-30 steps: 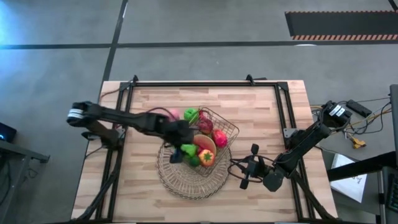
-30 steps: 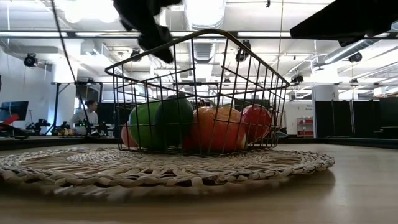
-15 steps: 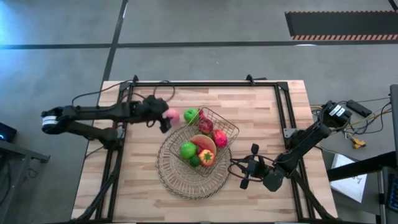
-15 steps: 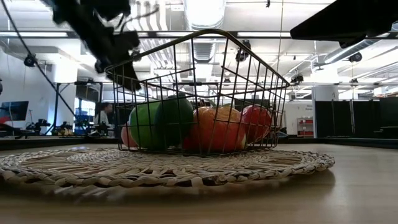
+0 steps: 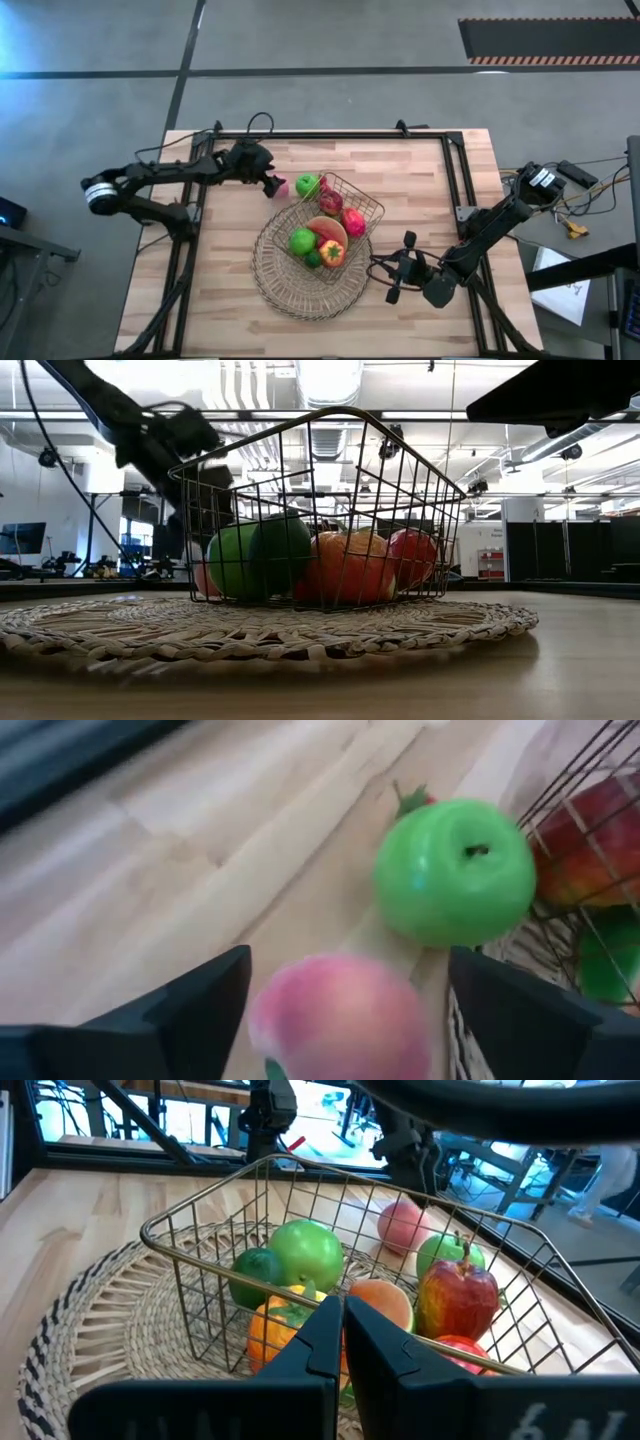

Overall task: Build produce basket
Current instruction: Put the peach into the gold wire basket

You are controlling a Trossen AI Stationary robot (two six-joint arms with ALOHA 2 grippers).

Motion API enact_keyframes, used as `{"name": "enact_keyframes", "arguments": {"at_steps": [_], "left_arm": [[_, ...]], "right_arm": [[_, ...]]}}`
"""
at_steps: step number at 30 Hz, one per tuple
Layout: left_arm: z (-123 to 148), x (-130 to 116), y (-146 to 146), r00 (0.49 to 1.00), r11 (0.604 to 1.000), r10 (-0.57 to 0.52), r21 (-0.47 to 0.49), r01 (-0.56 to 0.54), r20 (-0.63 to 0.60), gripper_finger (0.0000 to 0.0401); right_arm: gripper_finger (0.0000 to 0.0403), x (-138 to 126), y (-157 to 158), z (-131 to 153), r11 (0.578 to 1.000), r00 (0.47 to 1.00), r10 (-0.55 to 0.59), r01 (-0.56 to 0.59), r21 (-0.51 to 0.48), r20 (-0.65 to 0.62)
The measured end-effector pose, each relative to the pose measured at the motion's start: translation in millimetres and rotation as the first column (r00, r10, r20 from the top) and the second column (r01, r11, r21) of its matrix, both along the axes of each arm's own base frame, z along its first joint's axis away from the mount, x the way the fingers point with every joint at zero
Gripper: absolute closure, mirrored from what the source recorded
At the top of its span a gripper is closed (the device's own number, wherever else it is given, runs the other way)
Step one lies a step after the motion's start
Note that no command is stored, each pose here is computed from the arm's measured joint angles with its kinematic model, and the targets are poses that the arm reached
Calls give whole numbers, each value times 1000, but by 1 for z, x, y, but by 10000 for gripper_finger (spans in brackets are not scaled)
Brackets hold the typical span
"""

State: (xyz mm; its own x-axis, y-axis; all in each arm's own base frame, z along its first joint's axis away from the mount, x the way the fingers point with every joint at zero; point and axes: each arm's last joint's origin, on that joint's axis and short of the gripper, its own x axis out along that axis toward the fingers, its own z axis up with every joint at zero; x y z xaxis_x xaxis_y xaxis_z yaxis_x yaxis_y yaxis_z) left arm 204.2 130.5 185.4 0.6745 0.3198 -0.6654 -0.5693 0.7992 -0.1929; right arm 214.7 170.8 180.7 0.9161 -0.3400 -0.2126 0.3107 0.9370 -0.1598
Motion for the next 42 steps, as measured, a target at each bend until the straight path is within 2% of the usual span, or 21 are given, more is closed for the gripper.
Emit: {"name": "enact_keyframes", "arguments": {"at_steps": [3, 7, 16, 22, 33, 37, 42], "left_arm": [[-9, 2, 7, 1000, 999, 0, -50, -1, -18, 50], [-16, 3, 10, 999, 998, 11, -66, -14, -48, 28], [-36, -7, 2, 983, 993, -22, -117, 1, -182, 24], [-43, -13, -1, 967, 997, -23, -81, 3, -253, 24], [-34, -6, 2, 989, 1000, 7, -10, -8, -150, 24], [-36, -5, 2, 995, 999, 51, -14, -52, -81, 24], [-36, -3, 4, 998, 998, 60, 33, -61, 13, 24]], "right_arm": [[394, 0, 0, 0, 1000, 1000, 0, 0, 2, 1], [394, 0, 0, 0, 1000, 1000, -1, 1, 3, 1], [394, 0, 0, 0, 1000, 1000, -1, 1, 4, 1], [394, 0, 0, 0, 1000, 1000, -1, 1, 4, 1], [394, 0, 0, 0, 1000, 1000, -3, 3, 14, 5], [394, 0, 0, 0, 1000, 1000, -4, 4, 17, 5], [394, 0, 0, 0, 1000, 1000, -4, 4, 17, 5]]}}
